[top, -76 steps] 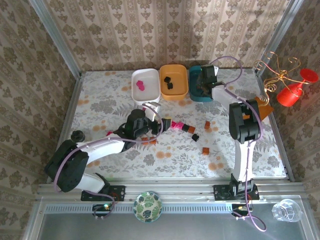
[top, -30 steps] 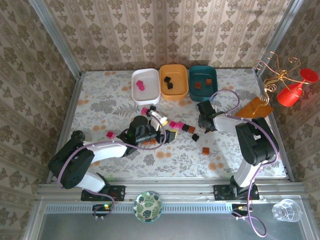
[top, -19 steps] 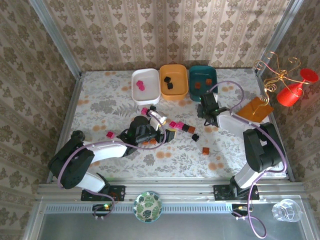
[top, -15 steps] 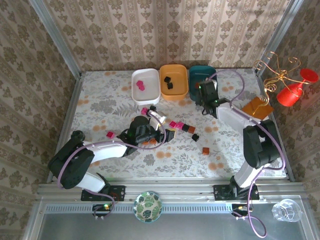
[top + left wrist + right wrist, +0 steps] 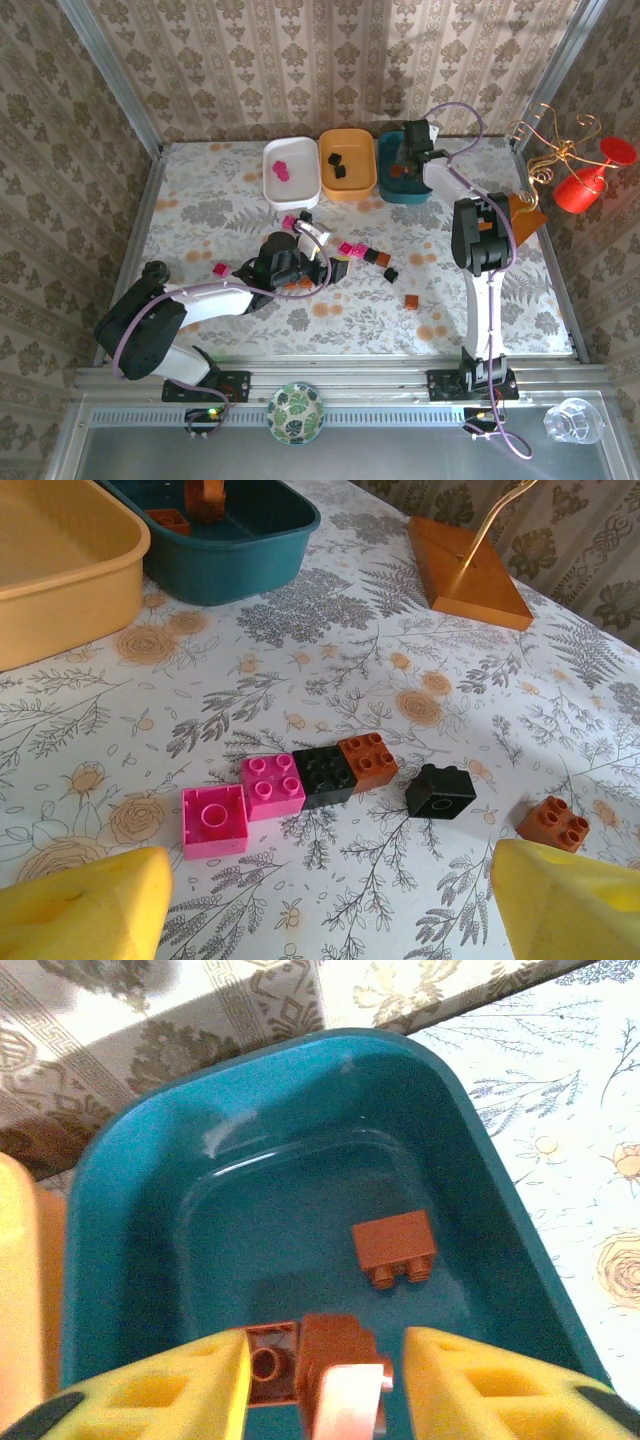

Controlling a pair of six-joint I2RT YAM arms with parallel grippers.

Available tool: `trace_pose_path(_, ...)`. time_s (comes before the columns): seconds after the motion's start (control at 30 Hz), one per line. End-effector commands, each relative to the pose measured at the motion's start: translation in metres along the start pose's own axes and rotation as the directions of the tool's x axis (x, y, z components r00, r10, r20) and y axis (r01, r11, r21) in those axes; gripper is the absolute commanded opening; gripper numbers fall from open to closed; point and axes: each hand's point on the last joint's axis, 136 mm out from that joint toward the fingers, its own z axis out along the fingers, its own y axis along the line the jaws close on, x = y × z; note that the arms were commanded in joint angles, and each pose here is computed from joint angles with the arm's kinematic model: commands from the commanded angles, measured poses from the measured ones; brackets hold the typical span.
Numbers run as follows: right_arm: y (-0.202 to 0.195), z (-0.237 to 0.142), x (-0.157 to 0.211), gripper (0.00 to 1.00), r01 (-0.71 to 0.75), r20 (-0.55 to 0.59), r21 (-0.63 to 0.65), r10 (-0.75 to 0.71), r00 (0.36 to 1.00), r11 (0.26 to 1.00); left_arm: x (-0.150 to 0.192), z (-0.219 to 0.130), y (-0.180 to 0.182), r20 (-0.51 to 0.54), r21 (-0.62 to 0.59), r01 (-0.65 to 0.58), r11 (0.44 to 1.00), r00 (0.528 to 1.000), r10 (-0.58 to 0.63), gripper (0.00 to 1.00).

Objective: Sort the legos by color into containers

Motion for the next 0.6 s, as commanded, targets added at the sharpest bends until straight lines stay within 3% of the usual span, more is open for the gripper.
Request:
trace_pose_path(0.0,0.0,-0.024,-0.011,0.53,0.019,0.011,0.023,-0.019,1.0,1.0,-0.013,-0.005,-0.002,0.03,-0.005,-0.017,1.0,0.999,0.017,0.84)
trace_pose_path(0.1,0.006,-0.053,-0.008,0.59,0.048,0.025,-0.017,-0.047,0.999,0.999,-0.013,-0.005,-0.002,0.03,-0.007,-0.015,1.0,0.999,0.016,0.85)
trace_pose_path(0.27,0.011,-0.111,0.03,0.64,0.127,0.016,-0.101,-0.126,0.992,0.987,-0.014,-0.006,-0.005,0.033,0.013,-0.021,1.0,0.999,0.02,0.86)
trace_pose_path(0.4,-0.002,-0.15,0.09,0.66,0.149,-0.068,-0.17,-0.162,0.984,0.974,-0.012,-0.007,0.003,0.025,0.02,-0.002,1.0,1.0,0.001,0.86)
trace_pose_path(0.57,-0.008,-0.19,0.163,0.68,0.231,-0.19,-0.242,-0.279,0.941,0.942,-0.013,-0.014,0.031,0.056,-0.006,0.122,0.993,0.991,-0.121,0.86)
